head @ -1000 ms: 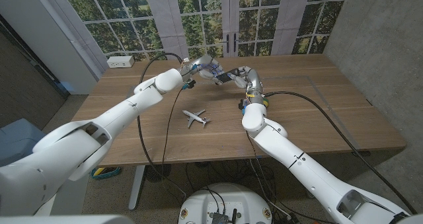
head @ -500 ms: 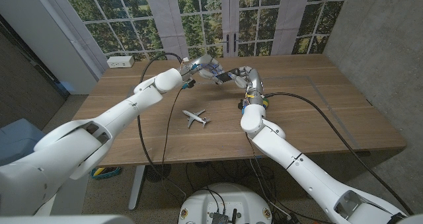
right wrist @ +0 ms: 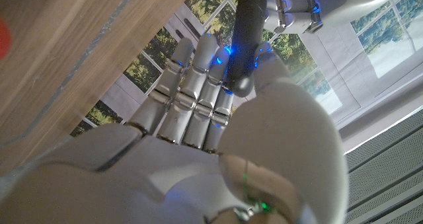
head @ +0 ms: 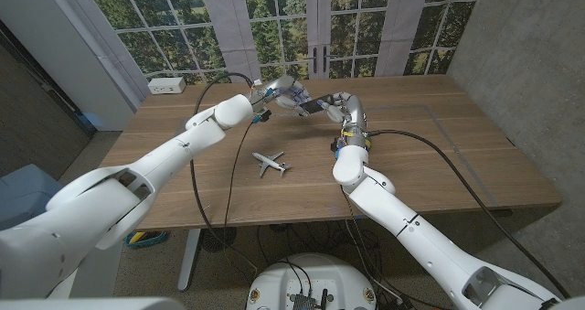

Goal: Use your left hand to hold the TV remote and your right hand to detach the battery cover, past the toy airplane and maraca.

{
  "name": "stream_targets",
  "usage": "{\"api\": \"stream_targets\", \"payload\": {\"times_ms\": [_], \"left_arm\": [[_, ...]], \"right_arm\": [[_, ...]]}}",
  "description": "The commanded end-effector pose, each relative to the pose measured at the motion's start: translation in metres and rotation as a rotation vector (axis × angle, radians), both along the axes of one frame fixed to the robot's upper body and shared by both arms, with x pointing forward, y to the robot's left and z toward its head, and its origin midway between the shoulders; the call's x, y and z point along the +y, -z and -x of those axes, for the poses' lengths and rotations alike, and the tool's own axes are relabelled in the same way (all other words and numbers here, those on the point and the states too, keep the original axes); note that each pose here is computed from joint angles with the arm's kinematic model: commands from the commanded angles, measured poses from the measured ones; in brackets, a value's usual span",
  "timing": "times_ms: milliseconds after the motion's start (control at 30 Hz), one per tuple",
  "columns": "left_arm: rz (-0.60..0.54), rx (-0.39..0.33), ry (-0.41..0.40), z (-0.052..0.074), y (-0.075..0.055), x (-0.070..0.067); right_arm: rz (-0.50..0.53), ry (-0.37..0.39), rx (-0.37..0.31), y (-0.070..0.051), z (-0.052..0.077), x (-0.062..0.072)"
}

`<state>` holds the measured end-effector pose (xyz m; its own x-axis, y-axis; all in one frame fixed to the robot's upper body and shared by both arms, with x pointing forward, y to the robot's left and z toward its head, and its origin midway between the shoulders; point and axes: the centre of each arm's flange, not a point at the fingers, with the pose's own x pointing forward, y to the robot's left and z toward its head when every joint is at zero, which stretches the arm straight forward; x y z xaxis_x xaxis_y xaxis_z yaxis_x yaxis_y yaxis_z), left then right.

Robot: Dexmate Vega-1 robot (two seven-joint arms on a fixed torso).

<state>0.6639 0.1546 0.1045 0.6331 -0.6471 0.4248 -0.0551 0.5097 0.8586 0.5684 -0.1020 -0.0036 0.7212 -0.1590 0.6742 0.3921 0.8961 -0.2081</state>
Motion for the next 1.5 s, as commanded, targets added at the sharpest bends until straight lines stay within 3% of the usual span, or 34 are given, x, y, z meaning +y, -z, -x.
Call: {"api": "stream_targets", "payload": {"times_ms": [33,700,1033,1200,1500], "left_arm": [[0.003,-0.001,-0.003,0.002,0.000,0.000],[0.003,-0.002,-0.008,0.000,-0.001,0.004],[0.003,-0.001,-0.009,-0.002,-0.002,0.006],[0.001,0.004,-0.011,-0.003,-0.002,0.007],[-0.002,0.008,-0.014,-0.004,-0.001,0.008]], "right_arm": [[-0.030,-0.009,-0.016,0.001,0.002,-0.005],[-0.135,-0.143,-0.053,0.003,-0.006,-0.012],[-0.210,-0.305,0.038,-0.002,-0.013,-0.022],[-0.225,-0.266,-0.023,0.000,-0.012,-0.023],[-0.283,-0.313,-0.098,0.006,-0.013,-0.026]]}}
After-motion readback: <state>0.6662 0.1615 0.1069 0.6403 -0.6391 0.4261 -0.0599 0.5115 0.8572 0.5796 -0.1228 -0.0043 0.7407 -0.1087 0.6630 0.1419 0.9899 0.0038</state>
